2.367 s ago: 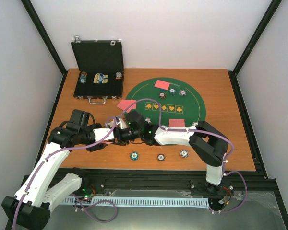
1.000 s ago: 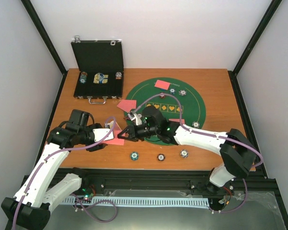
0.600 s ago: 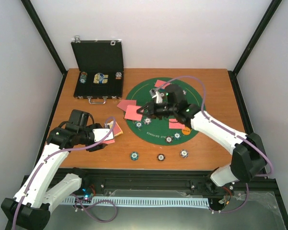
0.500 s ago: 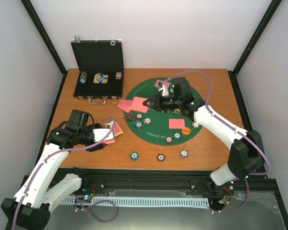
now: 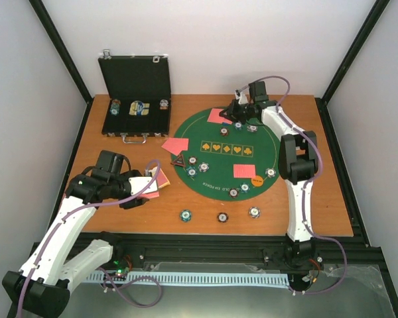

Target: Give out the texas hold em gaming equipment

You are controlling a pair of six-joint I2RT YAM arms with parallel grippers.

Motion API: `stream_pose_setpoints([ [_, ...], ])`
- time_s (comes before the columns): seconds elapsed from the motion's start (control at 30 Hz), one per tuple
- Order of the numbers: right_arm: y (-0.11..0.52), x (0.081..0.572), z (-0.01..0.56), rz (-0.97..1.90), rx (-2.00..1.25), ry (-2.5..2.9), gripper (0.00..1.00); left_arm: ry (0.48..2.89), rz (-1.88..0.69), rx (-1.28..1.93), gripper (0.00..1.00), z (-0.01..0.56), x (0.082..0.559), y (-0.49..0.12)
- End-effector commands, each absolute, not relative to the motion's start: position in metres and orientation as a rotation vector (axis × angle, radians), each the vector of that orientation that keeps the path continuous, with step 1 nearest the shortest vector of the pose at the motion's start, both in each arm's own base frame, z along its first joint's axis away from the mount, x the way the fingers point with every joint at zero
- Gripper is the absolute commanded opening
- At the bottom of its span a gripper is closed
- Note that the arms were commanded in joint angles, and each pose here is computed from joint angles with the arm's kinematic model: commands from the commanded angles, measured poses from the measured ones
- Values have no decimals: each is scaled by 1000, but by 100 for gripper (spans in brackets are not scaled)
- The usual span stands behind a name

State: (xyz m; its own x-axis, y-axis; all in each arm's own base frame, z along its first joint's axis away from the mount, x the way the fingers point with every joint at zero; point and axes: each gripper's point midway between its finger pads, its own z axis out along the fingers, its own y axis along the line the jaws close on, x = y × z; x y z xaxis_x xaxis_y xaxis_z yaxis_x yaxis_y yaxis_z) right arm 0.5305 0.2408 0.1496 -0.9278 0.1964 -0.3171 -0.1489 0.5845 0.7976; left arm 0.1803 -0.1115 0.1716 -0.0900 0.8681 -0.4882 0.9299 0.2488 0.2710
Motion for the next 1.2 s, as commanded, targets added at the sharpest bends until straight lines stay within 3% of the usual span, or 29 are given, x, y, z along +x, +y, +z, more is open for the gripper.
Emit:
stream_pose_setpoints([
  [0.0,229,560,121,1243,62,2489,3,1921,-147,1612,38,190,184,-117],
  [0.43,213,607,72,1198,151,2503,3,1949,-174,1597,38,188,184,-119],
  [0.73,201,608,78,1124,189,2520,27,1967,-168,1582,38,189,185,-117],
  [0.97,187,602,112,1002,190,2519,62,1981,-145,1571,38,188,186,-114],
  [1.17,167,586,132,886,211,2544,73,1976,-137,1561,38,190,184,-113],
])
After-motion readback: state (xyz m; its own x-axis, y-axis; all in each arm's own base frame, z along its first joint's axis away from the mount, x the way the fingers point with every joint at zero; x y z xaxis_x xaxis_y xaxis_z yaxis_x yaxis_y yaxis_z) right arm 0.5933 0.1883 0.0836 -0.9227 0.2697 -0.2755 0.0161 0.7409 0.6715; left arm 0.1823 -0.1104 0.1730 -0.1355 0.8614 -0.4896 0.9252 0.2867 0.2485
